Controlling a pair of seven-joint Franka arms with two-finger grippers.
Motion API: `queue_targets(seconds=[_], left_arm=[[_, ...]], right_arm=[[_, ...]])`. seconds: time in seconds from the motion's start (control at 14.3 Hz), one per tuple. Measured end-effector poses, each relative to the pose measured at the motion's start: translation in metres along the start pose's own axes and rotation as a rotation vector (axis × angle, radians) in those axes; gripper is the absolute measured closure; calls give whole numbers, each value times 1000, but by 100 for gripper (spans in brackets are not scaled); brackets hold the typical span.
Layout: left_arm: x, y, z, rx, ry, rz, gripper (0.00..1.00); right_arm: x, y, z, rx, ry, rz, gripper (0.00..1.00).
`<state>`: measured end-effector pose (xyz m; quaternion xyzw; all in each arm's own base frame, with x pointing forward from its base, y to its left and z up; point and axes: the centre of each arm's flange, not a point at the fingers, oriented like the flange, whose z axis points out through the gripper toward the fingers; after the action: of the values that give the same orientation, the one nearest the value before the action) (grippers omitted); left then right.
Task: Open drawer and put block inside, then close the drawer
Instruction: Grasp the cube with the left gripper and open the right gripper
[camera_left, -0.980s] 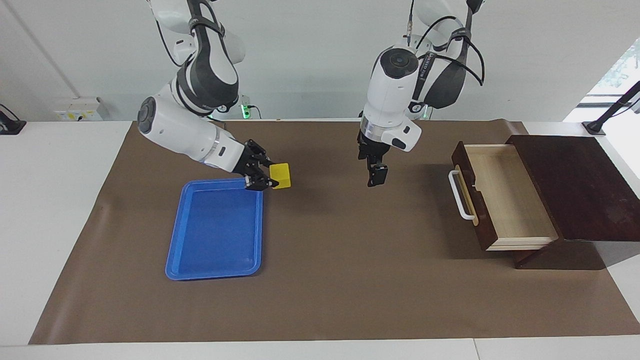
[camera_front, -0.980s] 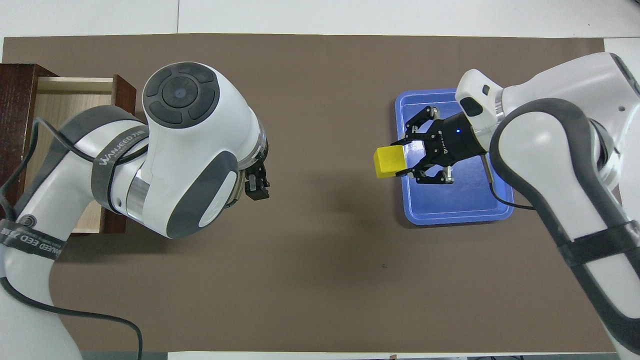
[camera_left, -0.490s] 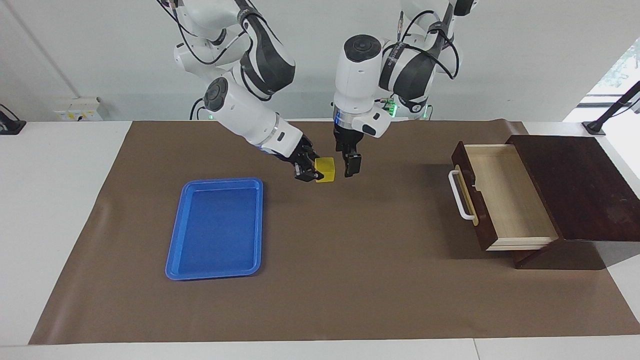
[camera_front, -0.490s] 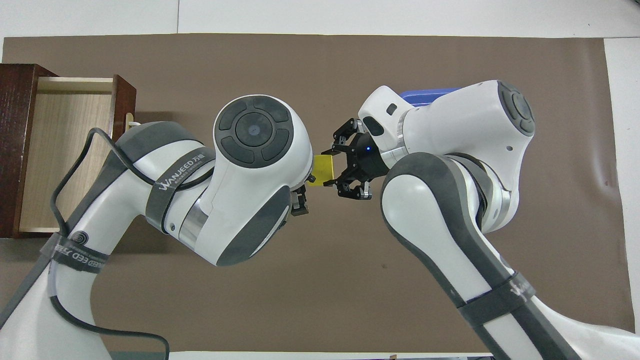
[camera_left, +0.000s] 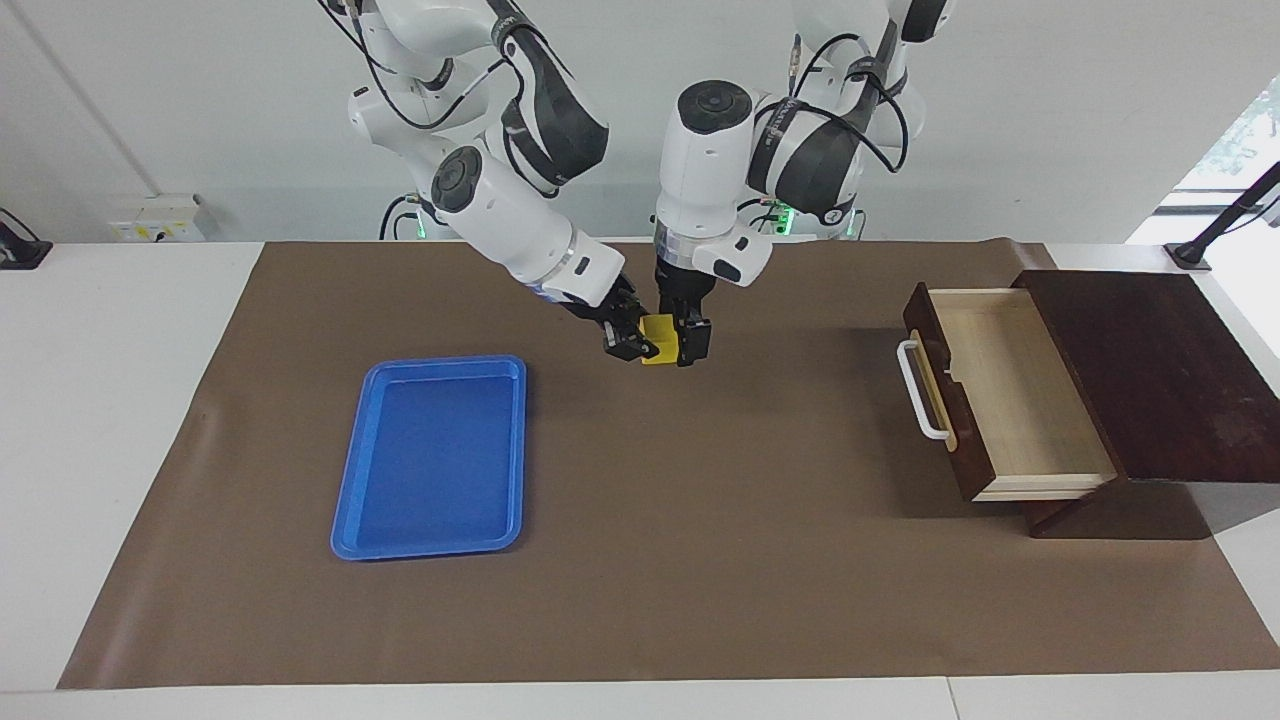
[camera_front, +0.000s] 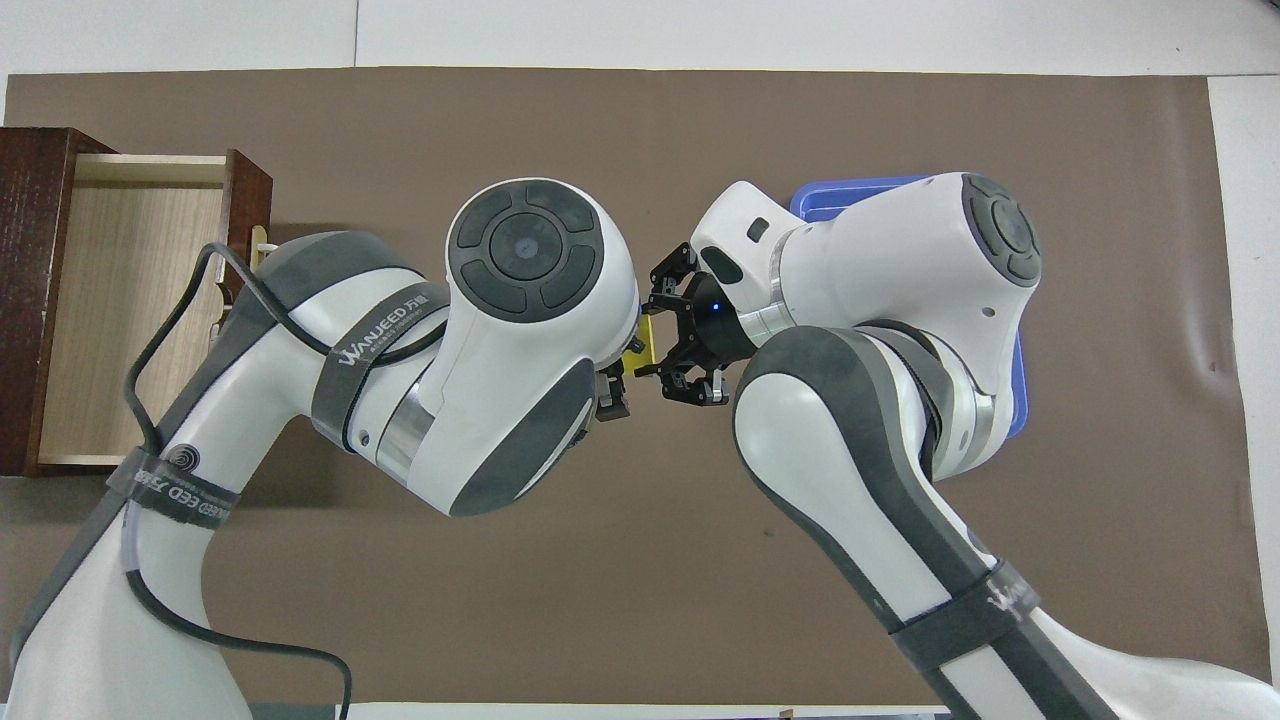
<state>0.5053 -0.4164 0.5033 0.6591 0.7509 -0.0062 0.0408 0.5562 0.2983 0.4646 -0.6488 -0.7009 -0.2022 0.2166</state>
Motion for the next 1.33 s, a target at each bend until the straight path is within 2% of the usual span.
queue_targets(seconds=[0.07, 0.14, 0.28, 0.35, 0.84, 0.91, 1.19, 1.33], left_arm=[[-1, -1, 0, 0, 0, 2, 1], [-2, -2, 0, 0, 1, 3, 7], [-3, -4, 1, 1, 2, 7, 34], [-5, -5, 2, 0, 2, 13, 44], [-5, -5, 2, -1, 2, 15, 44], [-5, -5, 2, -1, 2, 16, 44], [-2, -4, 5, 8, 25, 46, 44], [10, 2, 2, 26, 51, 82, 44]], right_arm=[[0, 0, 0, 0, 0, 0, 44], [0, 0, 0, 0, -1, 0, 44], [-3, 3, -1, -13, -2, 3, 44], [-5, 4, -1, -14, -4, -8, 44], [-5, 4, -1, -15, -5, -8, 44], [-5, 4, -1, -13, -5, 0, 40], [-5, 5, -4, -12, -4, 15, 0], [-11, 6, -7, -1, -6, 28, 0]])
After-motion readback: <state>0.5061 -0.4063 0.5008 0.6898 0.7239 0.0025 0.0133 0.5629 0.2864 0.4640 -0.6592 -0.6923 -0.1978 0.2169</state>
